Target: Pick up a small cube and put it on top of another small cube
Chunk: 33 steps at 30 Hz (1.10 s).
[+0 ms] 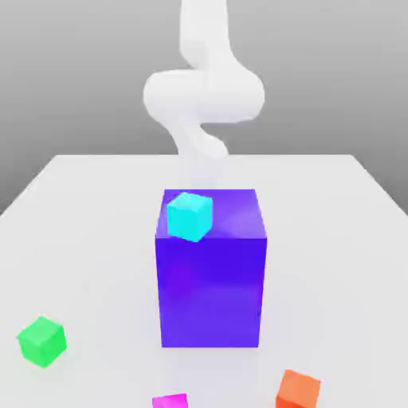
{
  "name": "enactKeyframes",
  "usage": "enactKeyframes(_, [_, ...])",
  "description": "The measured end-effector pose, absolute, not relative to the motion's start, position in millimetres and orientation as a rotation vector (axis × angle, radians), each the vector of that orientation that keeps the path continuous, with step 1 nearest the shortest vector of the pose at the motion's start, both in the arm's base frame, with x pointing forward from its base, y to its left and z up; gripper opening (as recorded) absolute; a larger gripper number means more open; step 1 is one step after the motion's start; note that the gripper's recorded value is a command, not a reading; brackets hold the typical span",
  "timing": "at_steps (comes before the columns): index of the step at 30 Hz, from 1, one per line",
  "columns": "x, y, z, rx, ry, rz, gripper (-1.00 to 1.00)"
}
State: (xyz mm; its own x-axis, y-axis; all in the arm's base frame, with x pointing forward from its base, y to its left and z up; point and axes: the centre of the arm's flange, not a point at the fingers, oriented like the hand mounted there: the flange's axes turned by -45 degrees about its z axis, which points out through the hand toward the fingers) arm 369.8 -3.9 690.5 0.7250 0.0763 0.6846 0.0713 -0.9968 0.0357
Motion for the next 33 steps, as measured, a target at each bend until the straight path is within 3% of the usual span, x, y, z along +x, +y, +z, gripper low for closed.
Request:
enactKeyframes(17, [496, -17, 518, 2.804, 1.086, 0.705, 0.00])
enactKeyframes(33, [542, -26, 325, 2.432, 1.898, 0.298, 0.00])
